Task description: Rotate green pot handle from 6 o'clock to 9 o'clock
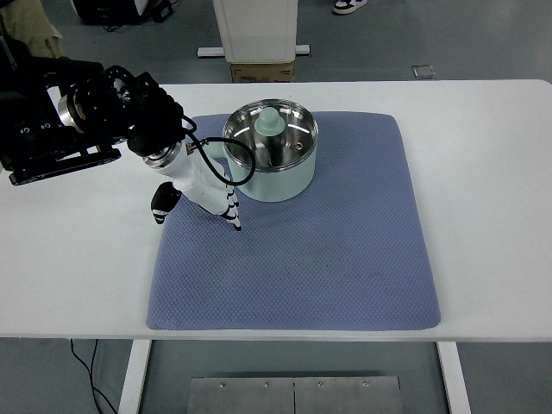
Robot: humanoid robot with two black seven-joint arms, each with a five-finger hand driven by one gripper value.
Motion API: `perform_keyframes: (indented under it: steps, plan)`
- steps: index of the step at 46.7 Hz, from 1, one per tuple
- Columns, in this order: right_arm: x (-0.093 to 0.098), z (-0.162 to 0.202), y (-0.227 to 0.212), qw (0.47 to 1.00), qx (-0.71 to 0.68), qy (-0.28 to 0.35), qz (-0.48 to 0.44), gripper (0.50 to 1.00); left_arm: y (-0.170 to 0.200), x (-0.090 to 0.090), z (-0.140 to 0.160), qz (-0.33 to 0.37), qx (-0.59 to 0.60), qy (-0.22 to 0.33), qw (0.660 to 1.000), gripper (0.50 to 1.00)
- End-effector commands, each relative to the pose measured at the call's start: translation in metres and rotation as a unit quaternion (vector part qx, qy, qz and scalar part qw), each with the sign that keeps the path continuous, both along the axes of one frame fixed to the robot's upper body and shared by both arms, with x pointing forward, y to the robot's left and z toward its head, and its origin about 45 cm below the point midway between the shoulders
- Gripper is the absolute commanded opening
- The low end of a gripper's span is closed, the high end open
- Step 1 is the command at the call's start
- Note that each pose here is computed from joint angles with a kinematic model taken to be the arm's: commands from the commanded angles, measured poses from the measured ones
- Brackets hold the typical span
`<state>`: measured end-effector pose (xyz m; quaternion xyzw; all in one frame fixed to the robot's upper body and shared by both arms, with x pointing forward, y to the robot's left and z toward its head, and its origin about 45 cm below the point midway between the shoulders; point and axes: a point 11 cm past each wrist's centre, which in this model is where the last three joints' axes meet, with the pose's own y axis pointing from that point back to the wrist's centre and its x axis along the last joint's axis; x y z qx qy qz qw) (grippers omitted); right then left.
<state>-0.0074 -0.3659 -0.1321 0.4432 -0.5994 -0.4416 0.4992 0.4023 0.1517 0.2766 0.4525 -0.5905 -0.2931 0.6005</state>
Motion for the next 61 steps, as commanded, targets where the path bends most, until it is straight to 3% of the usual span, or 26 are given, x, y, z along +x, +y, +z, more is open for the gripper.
perform_keyframes:
  steps: [1,15,31,51,61]
  plan:
    - [0.0,0.0,0.0,1.0,0.0,0.0,0.0,1.0,-0.006,-0.005,-0.001,0.005,-0.019,0.016,1.0,1.0]
    - [0.0,0.0,0.0,1.0,0.0,0.0,0.0,1.0,-0.032,-0.019,0.004,0.053,-0.115,0.088,0.988,1.0]
    - [0.0,0.0,0.0,1.0,0.0,0.0,0.001,1.0,-0.059,-0.019,0.026,0.107,-0.236,0.144,0.955,1.0]
    - [0.0,0.0,0.0,1.0,0.0,0.0,0.0,1.0,-0.079,-0.013,0.052,0.184,-0.366,0.221,0.885,1.0]
    - [0.0,0.0,0.0,1.0,0.0,0.0,0.0,1.0,-0.081,0.003,0.072,0.228,-0.438,0.241,0.836,1.0]
